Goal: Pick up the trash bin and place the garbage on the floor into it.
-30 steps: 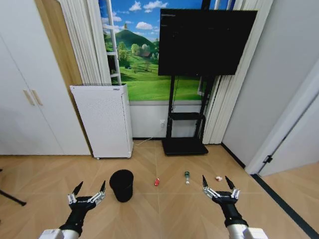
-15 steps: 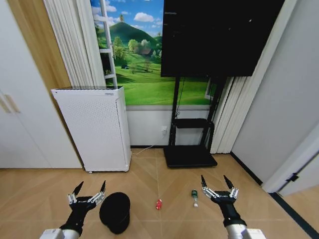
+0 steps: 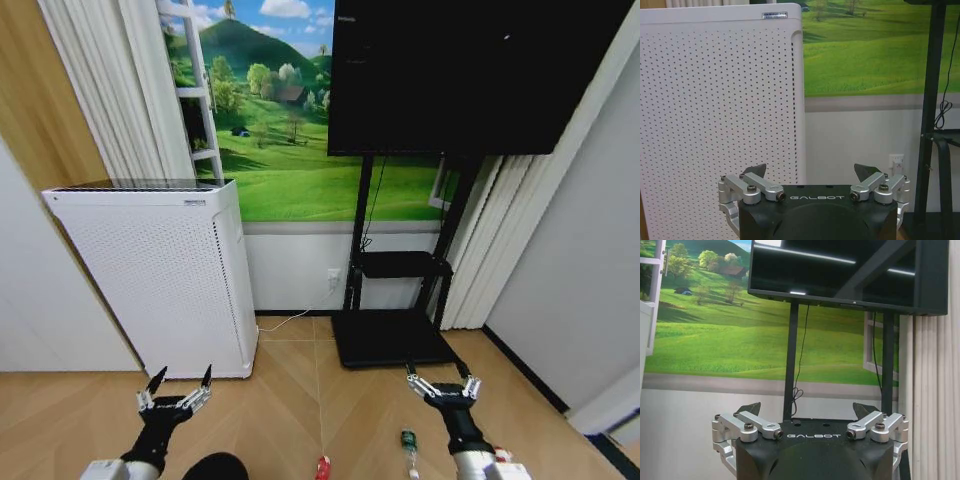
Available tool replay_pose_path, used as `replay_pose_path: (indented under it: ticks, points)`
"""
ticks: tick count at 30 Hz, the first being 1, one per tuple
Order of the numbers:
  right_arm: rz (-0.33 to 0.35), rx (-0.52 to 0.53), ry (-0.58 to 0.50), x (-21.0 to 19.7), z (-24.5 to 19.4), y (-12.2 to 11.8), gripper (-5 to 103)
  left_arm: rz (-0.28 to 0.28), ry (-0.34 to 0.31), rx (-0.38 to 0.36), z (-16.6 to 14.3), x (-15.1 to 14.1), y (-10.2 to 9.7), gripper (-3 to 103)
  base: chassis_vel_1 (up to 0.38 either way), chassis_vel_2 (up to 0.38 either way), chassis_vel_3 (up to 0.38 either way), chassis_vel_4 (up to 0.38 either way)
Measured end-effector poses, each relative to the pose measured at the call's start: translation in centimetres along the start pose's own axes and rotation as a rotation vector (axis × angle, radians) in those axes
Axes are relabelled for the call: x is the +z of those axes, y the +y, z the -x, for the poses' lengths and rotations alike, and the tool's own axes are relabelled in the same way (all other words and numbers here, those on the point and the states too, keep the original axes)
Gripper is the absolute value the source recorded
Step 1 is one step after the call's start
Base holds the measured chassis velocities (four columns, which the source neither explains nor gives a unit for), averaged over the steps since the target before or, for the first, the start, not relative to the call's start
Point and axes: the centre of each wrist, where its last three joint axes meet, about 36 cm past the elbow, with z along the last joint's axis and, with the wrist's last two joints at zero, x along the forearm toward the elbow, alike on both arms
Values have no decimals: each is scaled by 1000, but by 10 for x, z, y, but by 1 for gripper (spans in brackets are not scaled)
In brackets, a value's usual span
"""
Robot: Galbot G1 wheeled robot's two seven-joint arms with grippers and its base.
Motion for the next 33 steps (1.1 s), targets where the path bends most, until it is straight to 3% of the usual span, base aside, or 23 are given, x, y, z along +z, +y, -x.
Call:
replay_pose_path:
  ticks: [13, 33]
  points:
    - [-2, -13, -5, 1, -3, 2, 100, 25, -21, -55, 0, 2, 3, 100, 35, -24, -32, 18]
    - [14, -30, -8, 7, -4, 6, 100, -10, -27, -65, -2, 0, 3, 100, 0, 0, 0, 0]
